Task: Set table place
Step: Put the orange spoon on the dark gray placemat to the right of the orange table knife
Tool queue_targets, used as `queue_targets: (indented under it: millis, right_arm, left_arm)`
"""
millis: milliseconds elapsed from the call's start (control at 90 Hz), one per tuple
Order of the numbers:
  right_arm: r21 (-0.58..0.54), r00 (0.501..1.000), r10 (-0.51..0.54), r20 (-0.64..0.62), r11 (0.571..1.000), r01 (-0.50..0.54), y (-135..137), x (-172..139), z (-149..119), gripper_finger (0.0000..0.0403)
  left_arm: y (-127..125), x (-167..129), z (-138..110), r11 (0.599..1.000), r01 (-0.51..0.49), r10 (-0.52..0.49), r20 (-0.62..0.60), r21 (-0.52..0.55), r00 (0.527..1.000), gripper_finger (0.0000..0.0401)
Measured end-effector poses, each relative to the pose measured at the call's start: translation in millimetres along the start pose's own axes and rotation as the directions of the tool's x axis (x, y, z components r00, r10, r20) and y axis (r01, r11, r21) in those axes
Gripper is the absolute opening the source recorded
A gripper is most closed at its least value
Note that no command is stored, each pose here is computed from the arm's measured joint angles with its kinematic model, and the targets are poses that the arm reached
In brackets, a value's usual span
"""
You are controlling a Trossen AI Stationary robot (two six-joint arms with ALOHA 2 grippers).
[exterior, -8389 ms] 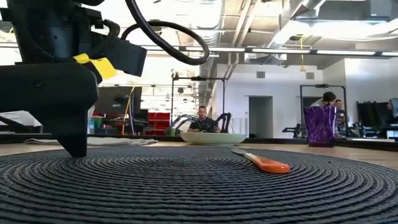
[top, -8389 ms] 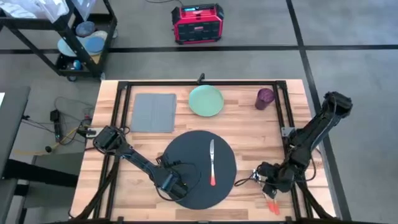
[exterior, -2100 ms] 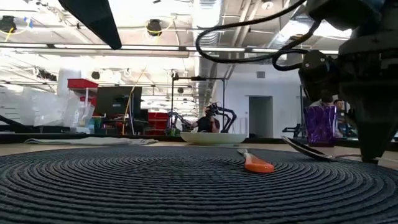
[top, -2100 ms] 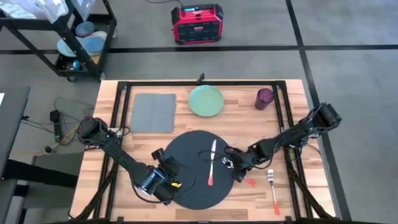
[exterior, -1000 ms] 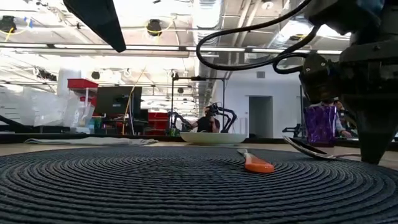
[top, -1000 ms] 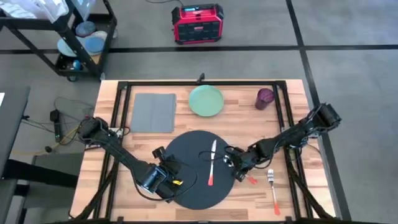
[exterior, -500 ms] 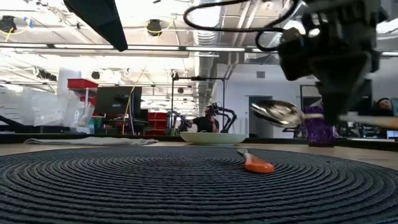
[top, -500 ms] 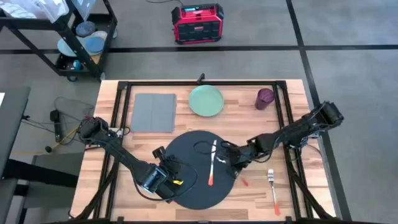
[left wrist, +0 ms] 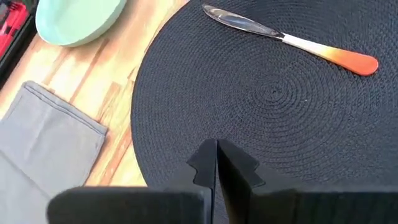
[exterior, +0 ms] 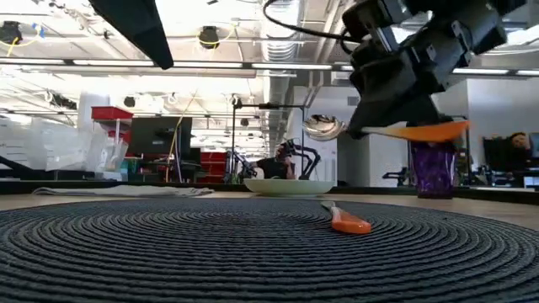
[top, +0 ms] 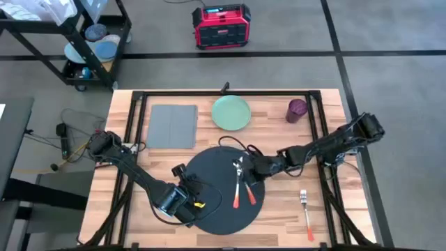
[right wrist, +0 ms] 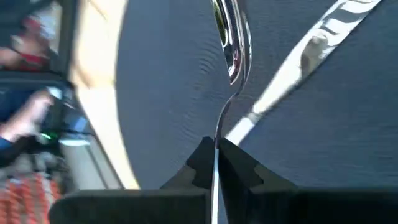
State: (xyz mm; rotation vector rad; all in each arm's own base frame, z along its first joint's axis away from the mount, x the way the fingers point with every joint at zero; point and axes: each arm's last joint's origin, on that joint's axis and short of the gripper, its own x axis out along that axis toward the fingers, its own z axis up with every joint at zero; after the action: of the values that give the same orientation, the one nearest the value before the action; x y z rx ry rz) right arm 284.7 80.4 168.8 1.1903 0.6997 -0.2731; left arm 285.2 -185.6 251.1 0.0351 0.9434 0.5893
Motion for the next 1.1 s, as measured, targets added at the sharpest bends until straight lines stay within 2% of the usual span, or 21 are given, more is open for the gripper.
queue_targets:
  millis: [167,233,411,722,911,1100]
  right_arm:
    - [0.087,0.983,0.151,0.107,0.983,-0.16,-6,-1,-13,0.0]
    - [0.123,0.974,0.172,0.149,0.974,-0.191,-11,-3,-18,0.0]
    - [0.2,0.958,0.192,0.215,0.951,-0.235,-23,-6,-32,0.0]
    - [0.255,0.964,0.152,0.219,0.944,-0.207,-45,-10,-50,0.0]
    - [0.29,0.956,0.204,0.211,0.921,-0.26,-59,-10,-57,0.0]
    - [0.301,0.938,0.263,0.224,0.897,-0.323,-61,-1,-59,0.0]
  left_arm:
    - [2,3,2,1.0,-0.007,0.007,-0.003,-0.008,1.0,0.0]
    - [3,4,4,1.0,-0.011,0.011,-0.005,-0.013,1.0,0.0]
    - [6,8,8,1.0,-0.021,0.021,-0.01,0.004,1.0,0.0]
    - [9,14,15,1.0,-0.021,0.021,-0.007,-0.004,1.0,0.0]
    - [9,17,17,1.0,-0.019,0.019,-0.004,0.012,1.0,0.0]
    - [9,17,19,1.0,-0.01,0.01,0.003,0.006,1.0,0.0]
